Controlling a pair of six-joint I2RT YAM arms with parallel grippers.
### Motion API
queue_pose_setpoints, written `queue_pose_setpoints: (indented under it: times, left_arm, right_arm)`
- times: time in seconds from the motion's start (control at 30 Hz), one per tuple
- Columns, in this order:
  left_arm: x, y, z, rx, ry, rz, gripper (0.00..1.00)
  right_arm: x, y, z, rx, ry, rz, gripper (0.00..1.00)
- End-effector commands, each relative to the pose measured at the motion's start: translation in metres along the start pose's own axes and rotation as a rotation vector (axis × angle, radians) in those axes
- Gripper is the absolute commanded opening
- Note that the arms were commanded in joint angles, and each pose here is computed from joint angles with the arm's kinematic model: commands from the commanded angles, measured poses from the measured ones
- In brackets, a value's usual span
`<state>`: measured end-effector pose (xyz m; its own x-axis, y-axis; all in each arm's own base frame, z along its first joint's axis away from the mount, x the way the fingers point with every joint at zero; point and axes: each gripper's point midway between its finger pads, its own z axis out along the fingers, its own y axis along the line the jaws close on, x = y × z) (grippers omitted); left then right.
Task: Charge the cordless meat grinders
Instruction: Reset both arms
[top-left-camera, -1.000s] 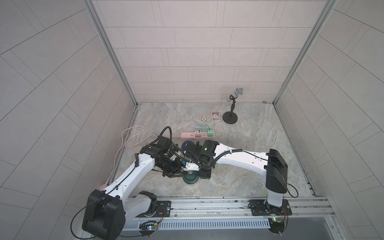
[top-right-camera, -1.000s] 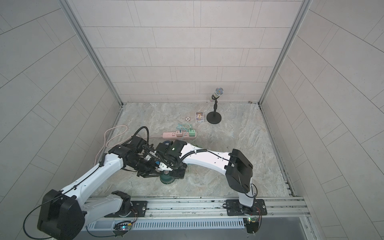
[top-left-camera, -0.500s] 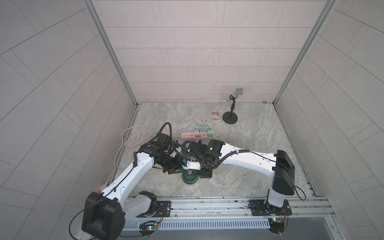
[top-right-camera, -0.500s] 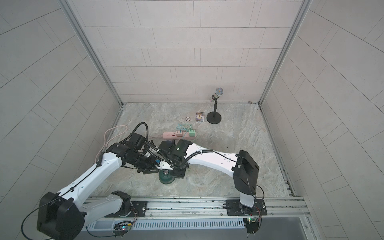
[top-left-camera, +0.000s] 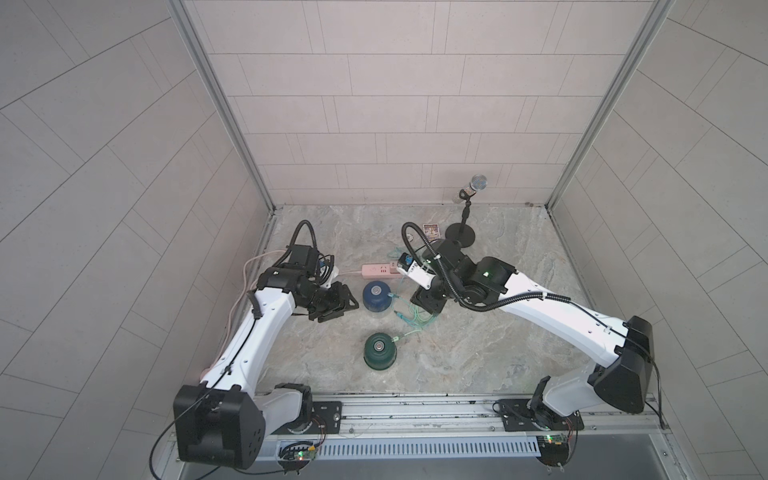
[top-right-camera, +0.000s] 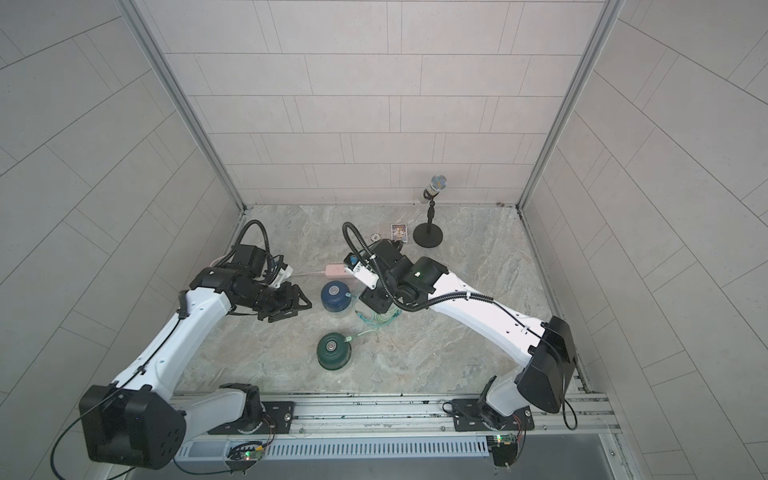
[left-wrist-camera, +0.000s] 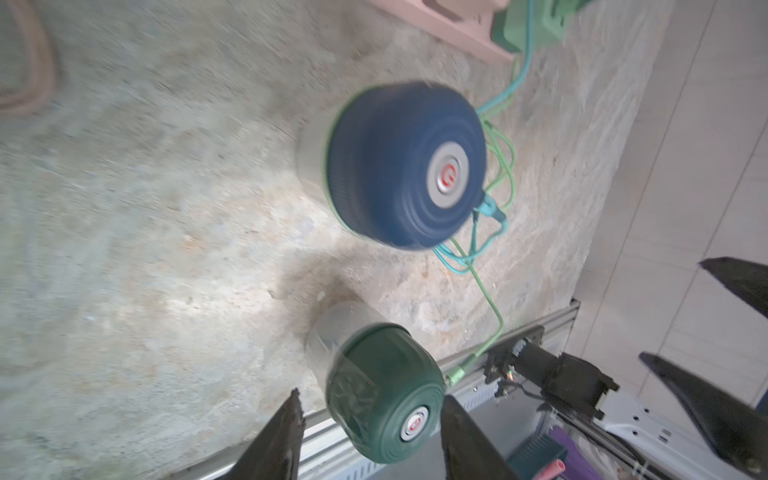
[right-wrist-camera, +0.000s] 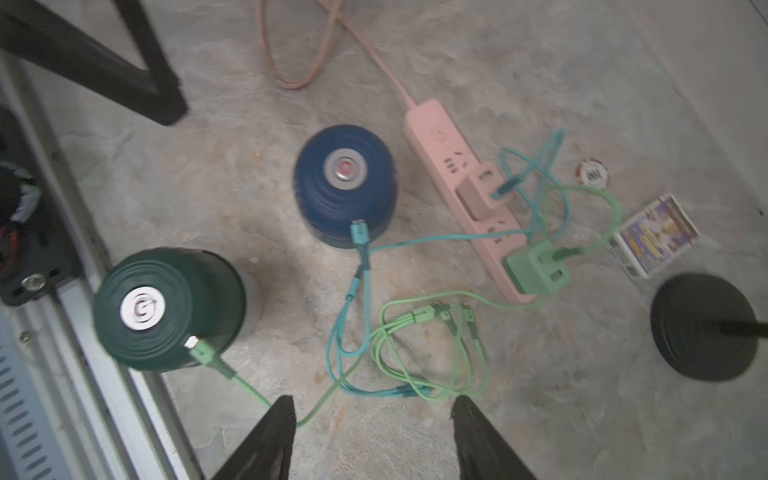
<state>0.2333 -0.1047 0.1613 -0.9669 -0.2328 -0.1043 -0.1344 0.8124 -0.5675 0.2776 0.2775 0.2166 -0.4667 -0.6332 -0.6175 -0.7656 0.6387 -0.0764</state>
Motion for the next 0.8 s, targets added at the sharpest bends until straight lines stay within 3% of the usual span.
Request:
queue_pose_setpoints:
  times: [0.0,0.17,0.23,0.5,0.77]
  left_arm:
    - [-0.030,0.019,-0.008,-0.061,-0.120,0.007,0.61]
    - [-0.076,0.051,-0.012,-0.168,-0.302,-0.009,0.77]
    - [-0.091,0.066,-0.013,-0.225,-0.355,0.003,0.82]
    - [-0.137,0.120,-0.013,-0.444,-0.653,0.149,0.87]
    - [-0.164,0.148,0.001,-0.487,-0.912,0.229,0.88]
  right_arm:
    - [0.000,-0.063,-0.019,0.196,-0.116,0.225,0.66]
    - [0.052,-0.145,-0.032,0.358,-0.254,0.566,0.78]
    - [0.078,-0.169,-0.038,0.429,-0.269,0.654,0.99]
    - [0.171,-0.233,-0.074,0.806,-0.287,0.813,0.99]
    - [0.224,-0.249,-0.087,1.004,-0.392,0.895,0.99]
